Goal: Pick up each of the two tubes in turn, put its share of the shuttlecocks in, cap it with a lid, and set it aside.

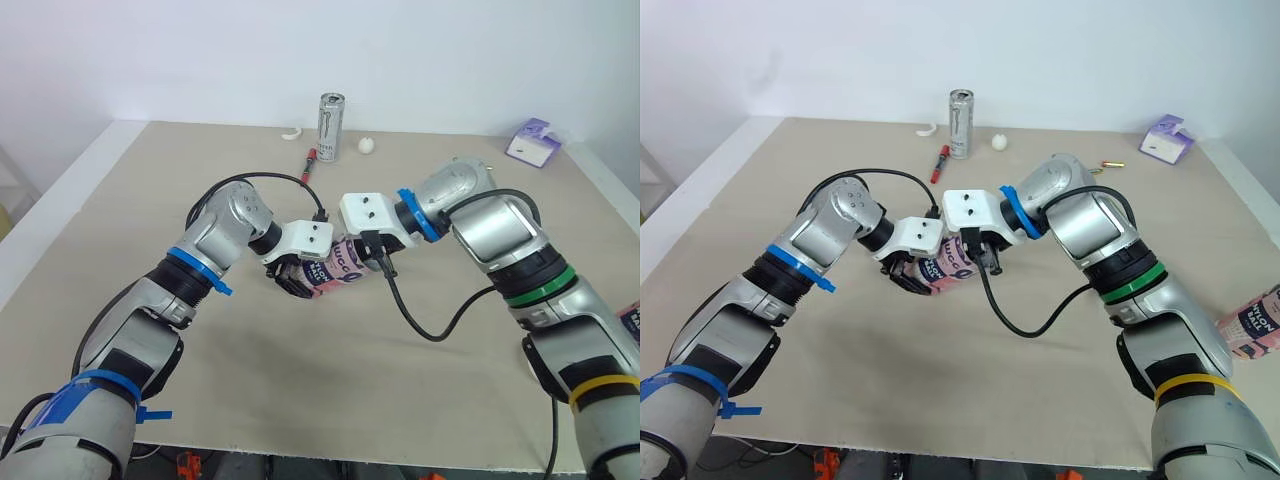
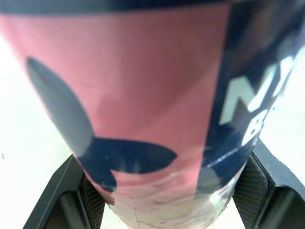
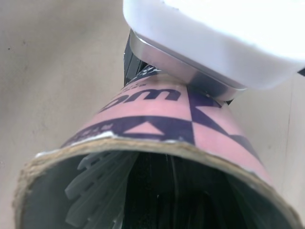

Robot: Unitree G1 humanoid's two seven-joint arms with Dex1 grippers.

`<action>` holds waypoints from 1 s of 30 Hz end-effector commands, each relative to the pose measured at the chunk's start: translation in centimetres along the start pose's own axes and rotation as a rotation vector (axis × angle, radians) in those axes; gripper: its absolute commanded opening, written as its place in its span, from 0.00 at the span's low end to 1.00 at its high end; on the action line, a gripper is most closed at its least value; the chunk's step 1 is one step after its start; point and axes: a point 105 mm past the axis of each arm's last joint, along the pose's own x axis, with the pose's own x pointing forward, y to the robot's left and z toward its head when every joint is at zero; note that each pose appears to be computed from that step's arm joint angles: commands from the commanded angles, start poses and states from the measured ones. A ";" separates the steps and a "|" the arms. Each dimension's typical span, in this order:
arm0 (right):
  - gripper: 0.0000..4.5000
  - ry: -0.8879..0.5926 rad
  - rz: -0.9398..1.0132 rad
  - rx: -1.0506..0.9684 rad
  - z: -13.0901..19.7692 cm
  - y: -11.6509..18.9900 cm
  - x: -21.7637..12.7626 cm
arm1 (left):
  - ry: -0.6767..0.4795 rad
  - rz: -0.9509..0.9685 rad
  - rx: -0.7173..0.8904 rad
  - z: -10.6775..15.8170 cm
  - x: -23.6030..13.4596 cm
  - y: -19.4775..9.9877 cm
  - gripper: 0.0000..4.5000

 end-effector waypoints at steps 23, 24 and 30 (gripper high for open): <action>0.00 -0.324 -0.439 0.293 -0.4 3.9 -13.0 | -0.078 0.010 0.004 0.5 0.4 -0.1 0.69; 0.00 -0.334 -0.472 0.319 -0.8 4.2 -13.4 | -0.109 0.015 0.000 0.8 0.4 -0.1 0.69; 0.00 -0.281 -0.589 0.461 -4.2 7.3 -14.1 | -0.447 0.044 -0.082 3.8 0.5 -0.6 0.69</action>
